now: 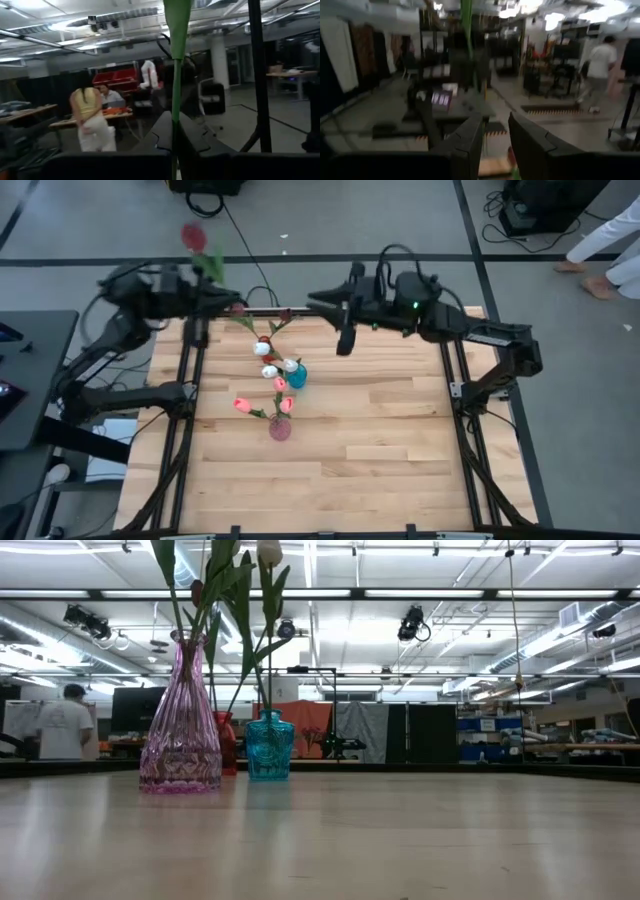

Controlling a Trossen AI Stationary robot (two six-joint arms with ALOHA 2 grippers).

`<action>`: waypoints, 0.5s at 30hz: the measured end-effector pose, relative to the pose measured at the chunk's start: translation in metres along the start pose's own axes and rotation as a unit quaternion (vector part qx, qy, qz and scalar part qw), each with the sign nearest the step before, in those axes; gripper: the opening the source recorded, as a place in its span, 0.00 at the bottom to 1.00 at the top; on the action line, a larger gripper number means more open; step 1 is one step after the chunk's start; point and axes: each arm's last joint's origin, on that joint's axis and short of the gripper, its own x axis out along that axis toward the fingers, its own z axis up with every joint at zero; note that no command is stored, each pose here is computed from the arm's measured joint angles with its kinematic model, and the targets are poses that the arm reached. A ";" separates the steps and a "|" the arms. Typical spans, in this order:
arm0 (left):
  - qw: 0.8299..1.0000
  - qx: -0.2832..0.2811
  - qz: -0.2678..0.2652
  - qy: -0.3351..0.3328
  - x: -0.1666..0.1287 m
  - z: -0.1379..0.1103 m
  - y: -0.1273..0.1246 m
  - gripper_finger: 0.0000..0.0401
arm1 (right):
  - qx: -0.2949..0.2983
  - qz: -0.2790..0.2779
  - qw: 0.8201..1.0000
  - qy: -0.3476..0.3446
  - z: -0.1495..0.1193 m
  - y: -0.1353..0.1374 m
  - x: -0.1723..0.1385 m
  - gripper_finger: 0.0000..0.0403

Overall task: Sort flowers into vase by color
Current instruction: Put the red flower into the red vase

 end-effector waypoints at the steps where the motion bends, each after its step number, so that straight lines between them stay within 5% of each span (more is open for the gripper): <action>1: 1.000 0.002 0.008 0.006 -0.006 0.002 -0.004 0.02 | -0.001 -0.003 1.000 0.009 -0.004 0.003 -0.002 0.27; 9: 0.996 -0.025 0.057 0.058 -0.041 -0.040 -0.025 0.02 | 0.001 -0.021 1.000 0.009 -0.042 0.019 -0.015 0.26; 15: 0.992 -0.037 0.119 0.017 -0.060 -0.081 -0.034 0.02 | 0.008 -0.018 0.999 -0.025 -0.066 0.030 -0.023 0.26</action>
